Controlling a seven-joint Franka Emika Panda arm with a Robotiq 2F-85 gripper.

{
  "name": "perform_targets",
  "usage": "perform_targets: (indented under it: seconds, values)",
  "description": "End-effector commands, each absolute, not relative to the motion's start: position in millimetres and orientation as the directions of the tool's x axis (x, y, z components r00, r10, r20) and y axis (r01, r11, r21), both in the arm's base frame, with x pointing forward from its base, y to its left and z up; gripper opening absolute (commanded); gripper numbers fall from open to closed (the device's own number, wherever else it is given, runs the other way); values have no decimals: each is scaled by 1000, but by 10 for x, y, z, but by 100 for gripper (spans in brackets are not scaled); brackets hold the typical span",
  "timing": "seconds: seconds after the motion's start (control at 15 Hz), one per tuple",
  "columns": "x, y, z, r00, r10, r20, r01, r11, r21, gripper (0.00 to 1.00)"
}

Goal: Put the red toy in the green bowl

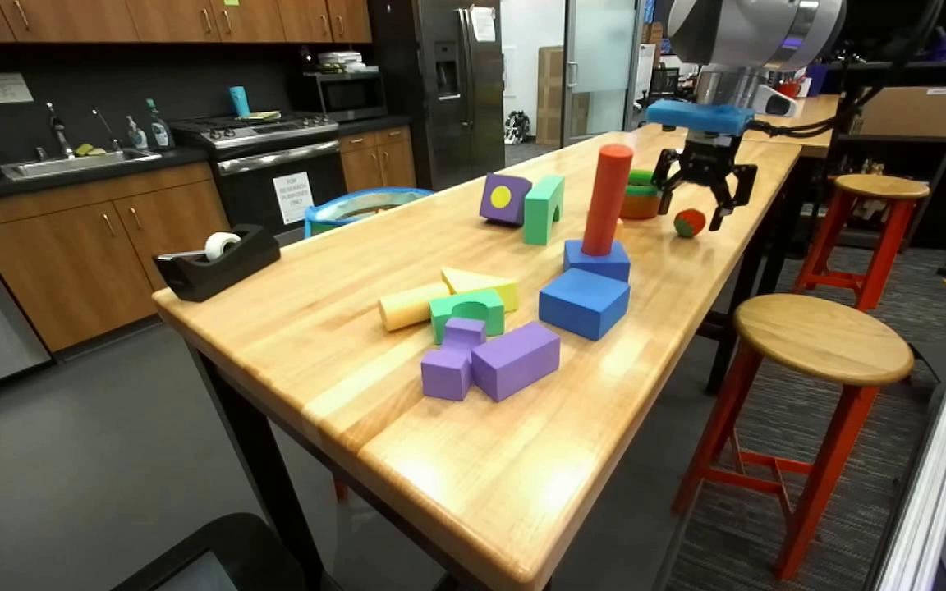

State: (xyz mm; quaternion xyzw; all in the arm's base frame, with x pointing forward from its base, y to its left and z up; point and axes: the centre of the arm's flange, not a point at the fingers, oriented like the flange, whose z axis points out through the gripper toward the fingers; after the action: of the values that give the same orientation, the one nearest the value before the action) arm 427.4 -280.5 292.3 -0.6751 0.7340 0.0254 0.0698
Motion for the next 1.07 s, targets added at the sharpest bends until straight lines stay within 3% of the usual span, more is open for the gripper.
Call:
perform_targets:
  seconds: [0.0, 0.07, 0.13, 0.2, 0.4, 0.53, 0.6, 0.67, 0.87, 1.0]
  values:
    - [4332, -2822, 2925, -99, -985, -138, -992, 109, -65, 89]
    - [4331, -2822, 2928, -99, -986, -137, -992, 108, -65, 81]
    - [4331, -2822, 2928, -98, -986, -137, -992, 108, -66, 79]
    - [4333, -2828, 2936, -98, -986, -138, -992, 108, -67, 66]
    - [4340, -2843, 2958, -97, -986, -136, -992, 107, -73, 57]
    - [4331, -2842, 2946, -96, -986, -137, -992, 107, -72, 62]
    - [4329, -2841, 2944, -95, -986, -138, -992, 106, -72, 54]
    - [4325, -2843, 2942, -95, -986, -138, -992, 106, -72, 36]
    - [4315, -2843, 2938, -96, -986, -137, -992, 106, -72, 26]
    - [4310, -2842, 2934, -97, -986, -135, -992, 107, -71, 26]
